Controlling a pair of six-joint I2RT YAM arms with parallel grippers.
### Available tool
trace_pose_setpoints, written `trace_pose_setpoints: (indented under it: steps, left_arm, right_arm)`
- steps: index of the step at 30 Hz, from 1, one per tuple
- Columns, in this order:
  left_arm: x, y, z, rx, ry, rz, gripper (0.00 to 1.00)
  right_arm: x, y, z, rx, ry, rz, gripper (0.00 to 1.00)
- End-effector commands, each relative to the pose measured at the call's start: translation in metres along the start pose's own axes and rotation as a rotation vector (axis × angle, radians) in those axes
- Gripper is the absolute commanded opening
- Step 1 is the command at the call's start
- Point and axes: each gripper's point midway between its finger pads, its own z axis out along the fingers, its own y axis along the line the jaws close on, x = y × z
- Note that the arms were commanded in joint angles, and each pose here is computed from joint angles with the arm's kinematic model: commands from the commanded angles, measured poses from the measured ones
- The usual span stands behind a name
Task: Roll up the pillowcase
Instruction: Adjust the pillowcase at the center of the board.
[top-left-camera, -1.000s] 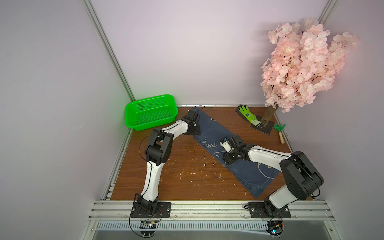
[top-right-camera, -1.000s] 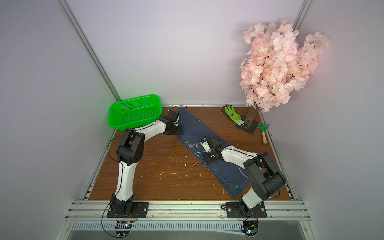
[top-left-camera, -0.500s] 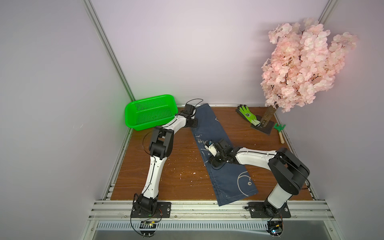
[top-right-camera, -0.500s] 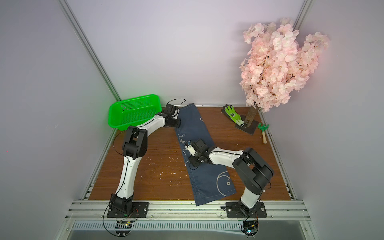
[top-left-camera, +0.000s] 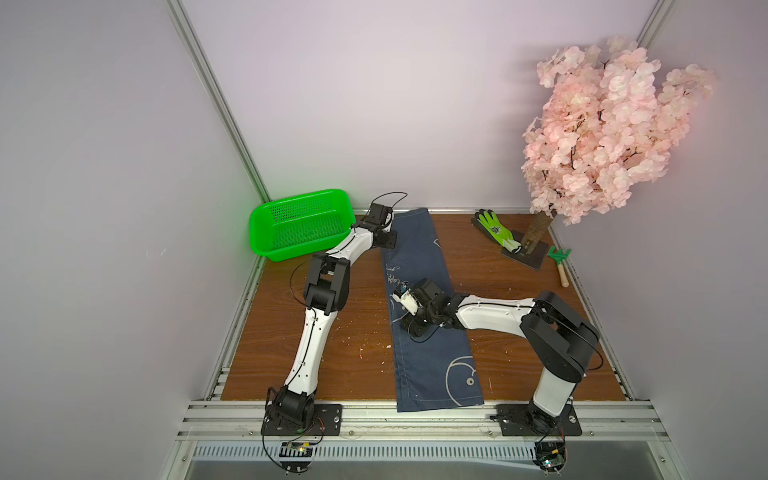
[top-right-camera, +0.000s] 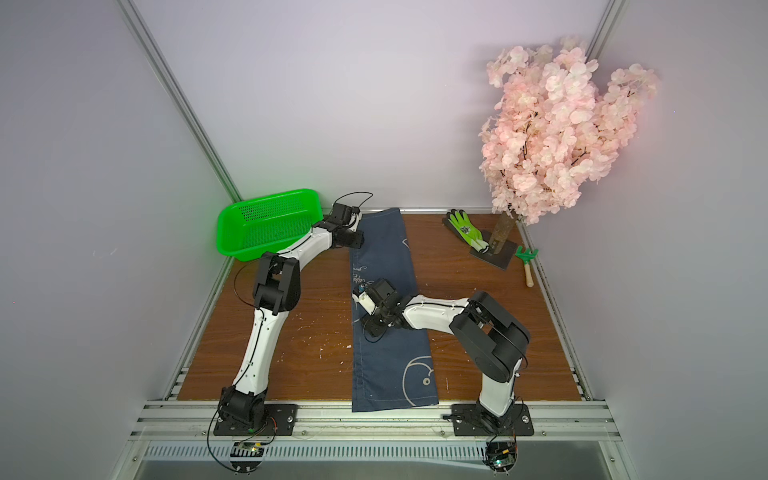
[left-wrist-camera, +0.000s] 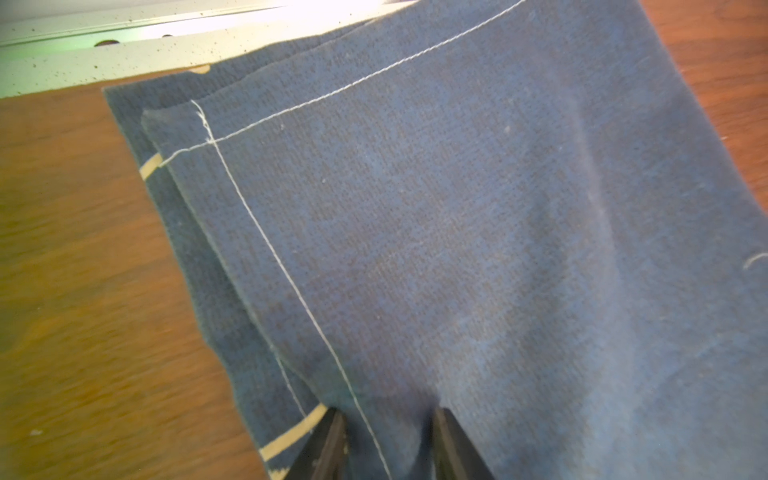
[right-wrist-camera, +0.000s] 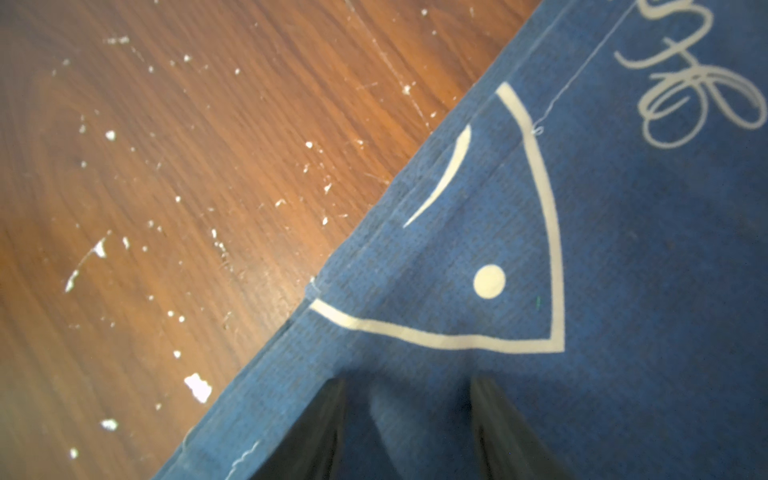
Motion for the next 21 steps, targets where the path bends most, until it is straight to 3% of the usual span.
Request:
trace_pose_setpoints:
  steps: [1, 6, 10, 14, 21]
  left_arm:
    - [-0.016, 0.003, -0.013, 0.011, -0.039, 0.004, 0.41]
    - [-0.051, -0.004, -0.06, 0.005, -0.121, 0.009, 0.46]
    - [-0.053, -0.016, -0.103, 0.002, -0.144, 0.028, 0.49]
    - [-0.034, -0.033, -0.147, 0.008, -0.142, 0.054, 0.51]
    - [0.037, -0.061, -0.21, 0.018, -0.114, 0.06, 0.54]
  right_arm:
    - [-0.011, 0.015, -0.031, -0.044, -0.042, -0.114, 0.59]
    - [0.01, 0.022, -0.063, -0.068, -0.022, -0.285, 0.65]
    - [0.037, 0.023, -0.091, -0.064, 0.033, -0.438, 0.72]
    - [0.068, 0.038, -0.114, -0.105, 0.07, -0.606, 0.74]
    - [0.122, 0.063, -0.14, -0.127, 0.126, -0.799, 0.78]
